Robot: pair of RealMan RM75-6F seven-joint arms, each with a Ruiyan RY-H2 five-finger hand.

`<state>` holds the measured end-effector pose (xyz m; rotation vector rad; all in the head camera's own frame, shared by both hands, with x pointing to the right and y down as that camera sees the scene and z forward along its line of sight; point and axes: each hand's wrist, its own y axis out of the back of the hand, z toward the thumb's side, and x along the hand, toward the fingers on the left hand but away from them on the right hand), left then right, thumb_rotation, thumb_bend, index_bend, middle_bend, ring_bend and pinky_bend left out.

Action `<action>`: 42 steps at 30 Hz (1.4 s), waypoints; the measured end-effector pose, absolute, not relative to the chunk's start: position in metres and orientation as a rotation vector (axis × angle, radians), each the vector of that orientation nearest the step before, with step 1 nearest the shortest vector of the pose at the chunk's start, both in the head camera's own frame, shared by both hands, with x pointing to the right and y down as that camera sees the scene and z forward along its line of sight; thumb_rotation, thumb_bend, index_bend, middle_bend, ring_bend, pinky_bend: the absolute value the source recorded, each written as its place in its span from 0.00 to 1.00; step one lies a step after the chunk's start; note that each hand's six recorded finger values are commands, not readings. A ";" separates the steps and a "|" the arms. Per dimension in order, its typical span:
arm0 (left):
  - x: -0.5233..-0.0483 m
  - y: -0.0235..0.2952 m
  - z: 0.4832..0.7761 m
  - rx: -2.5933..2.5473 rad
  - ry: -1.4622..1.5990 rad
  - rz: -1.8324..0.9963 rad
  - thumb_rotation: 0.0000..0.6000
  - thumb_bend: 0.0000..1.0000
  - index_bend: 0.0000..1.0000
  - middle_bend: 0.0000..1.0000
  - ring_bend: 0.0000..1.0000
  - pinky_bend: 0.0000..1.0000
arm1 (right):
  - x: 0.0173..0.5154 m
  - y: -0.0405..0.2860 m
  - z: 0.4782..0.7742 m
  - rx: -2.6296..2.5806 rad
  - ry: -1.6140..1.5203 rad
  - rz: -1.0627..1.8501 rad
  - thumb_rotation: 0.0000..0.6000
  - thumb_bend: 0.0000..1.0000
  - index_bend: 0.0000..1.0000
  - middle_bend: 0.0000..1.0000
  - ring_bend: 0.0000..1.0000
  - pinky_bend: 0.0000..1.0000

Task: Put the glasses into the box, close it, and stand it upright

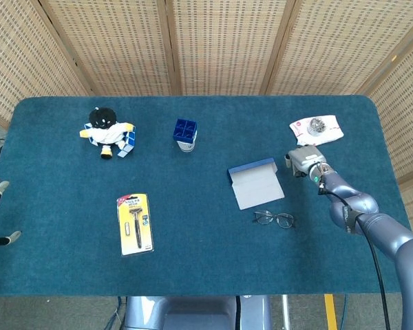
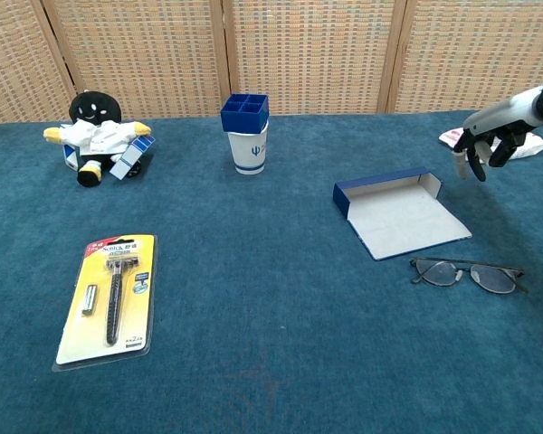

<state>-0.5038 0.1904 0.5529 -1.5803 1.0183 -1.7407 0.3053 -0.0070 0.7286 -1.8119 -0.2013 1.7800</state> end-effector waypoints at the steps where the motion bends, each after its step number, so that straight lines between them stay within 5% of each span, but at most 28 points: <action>1: -0.504 0.191 0.552 -1.580 1.018 -1.738 1.00 0.00 0.00 0.00 0.00 0.00 | 0.305 -0.008 0.727 -1.806 -0.218 1.769 1.00 1.00 0.36 0.24 0.10 0.13; 7: -0.503 0.191 0.551 -1.588 1.018 -1.729 1.00 0.00 0.00 0.00 0.00 0.00 | 0.296 -0.024 0.708 -1.749 -0.406 1.639 1.00 1.00 0.16 0.09 0.00 0.13; 15: -0.508 0.189 0.554 -1.590 1.026 -1.747 1.00 0.00 0.00 0.00 0.00 0.00 | 0.261 -0.011 0.721 -1.805 -0.402 1.600 1.00 1.00 0.12 0.10 0.00 0.13; 25: -0.512 0.189 0.554 -1.587 1.038 -1.759 1.00 0.00 0.00 0.00 0.00 0.00 | 0.248 0.002 0.745 -1.829 -0.312 1.641 1.00 1.00 0.14 0.35 0.02 0.13; 33: -0.507 0.191 0.555 -1.612 1.017 -1.748 1.00 0.00 0.00 0.00 0.00 0.00 | 0.270 0.002 0.735 -1.834 -0.288 1.695 1.00 1.00 0.23 0.42 0.08 0.13; 35: -0.507 0.191 0.555 -1.611 1.014 -1.747 1.00 0.00 0.00 0.00 0.00 0.00 | 0.276 0.003 0.732 -1.831 -0.284 1.705 1.00 1.00 0.24 0.39 0.09 0.13; 38: -0.505 0.191 0.555 -1.613 1.009 -1.745 1.00 0.00 0.00 0.00 0.00 0.00 | 0.280 0.003 0.728 -1.822 -0.305 1.702 1.00 1.00 0.20 0.14 0.04 0.13; 40: -0.504 0.192 0.555 -1.613 1.003 -1.743 1.00 0.00 0.00 0.00 0.00 0.00 | 0.283 0.000 0.723 -1.808 -0.343 1.688 1.00 0.74 0.13 0.01 0.00 0.13; 42: -0.503 0.192 0.556 -1.615 1.000 -1.742 1.00 0.00 0.00 0.00 0.00 0.00 | 0.286 -0.004 0.717 -1.789 -0.395 1.667 1.00 0.41 0.10 0.00 0.00 0.13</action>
